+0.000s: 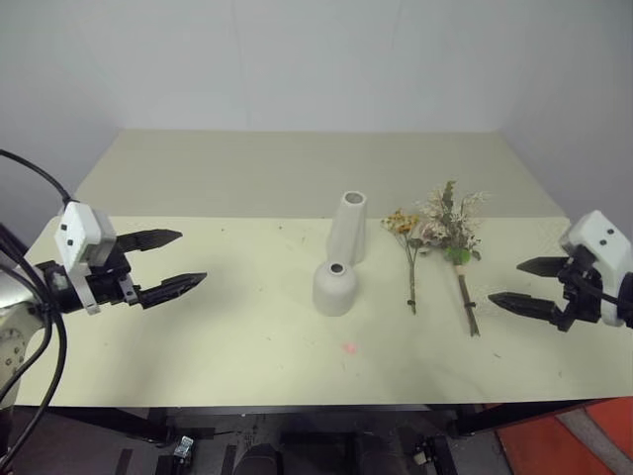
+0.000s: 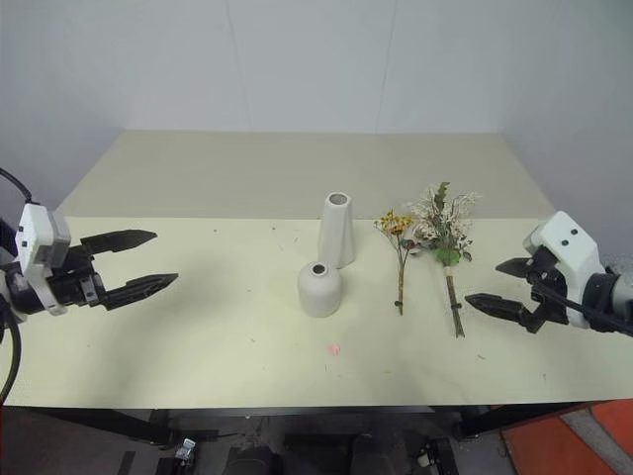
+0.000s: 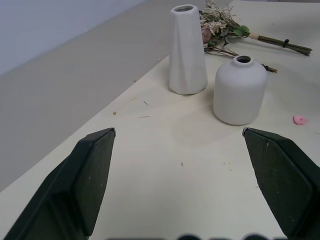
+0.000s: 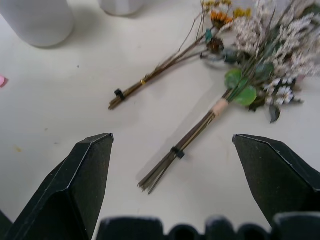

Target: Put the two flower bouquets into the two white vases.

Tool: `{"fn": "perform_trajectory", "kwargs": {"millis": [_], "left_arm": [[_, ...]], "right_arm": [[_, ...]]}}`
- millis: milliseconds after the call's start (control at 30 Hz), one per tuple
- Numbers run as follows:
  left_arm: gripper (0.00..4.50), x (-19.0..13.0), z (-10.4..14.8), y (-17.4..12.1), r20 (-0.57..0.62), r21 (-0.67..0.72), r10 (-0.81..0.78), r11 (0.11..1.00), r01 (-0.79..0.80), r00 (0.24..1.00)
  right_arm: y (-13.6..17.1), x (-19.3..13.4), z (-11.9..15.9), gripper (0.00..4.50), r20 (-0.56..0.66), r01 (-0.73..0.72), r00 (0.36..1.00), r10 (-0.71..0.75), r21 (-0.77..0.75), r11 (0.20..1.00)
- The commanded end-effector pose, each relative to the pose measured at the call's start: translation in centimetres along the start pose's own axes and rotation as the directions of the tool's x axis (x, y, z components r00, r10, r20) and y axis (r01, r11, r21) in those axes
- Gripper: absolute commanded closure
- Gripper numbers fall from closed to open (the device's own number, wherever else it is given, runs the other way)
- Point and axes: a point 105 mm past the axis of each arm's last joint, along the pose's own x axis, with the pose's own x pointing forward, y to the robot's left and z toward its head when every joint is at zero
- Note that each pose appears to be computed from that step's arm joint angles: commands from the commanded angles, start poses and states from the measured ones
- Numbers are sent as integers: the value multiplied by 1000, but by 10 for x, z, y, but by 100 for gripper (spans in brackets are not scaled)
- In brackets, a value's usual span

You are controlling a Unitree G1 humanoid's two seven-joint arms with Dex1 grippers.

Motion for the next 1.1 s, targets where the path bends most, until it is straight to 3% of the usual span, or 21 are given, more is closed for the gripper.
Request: {"fn": "perform_trajectory", "kwargs": {"millis": [33, 567, 800, 1100], "left_arm": [[6, -1, 9, 6, 0, 54, 3, 999, -3, 1000], [6, 2, 10, 9, 2, 57, -14, 998, 13, 1000], [6, 14, 9, 4, 32, 55, -52, 997, 50, 998], [6, 38, 8, -12, 67, 54, -140, 989, 136, 988]], "right_arm": [[-4, -13, 12, 0, 39, 50, 998, -49, -27, 998], [-9, -17, 16, 0, 66, 103, 992, -104, 14, 995], [-18, 26, 37, 0, 5, 142, 989, -145, 170, 975], [-61, 77, 38, 0, -202, 211, 969, -143, 377, 902]]}}
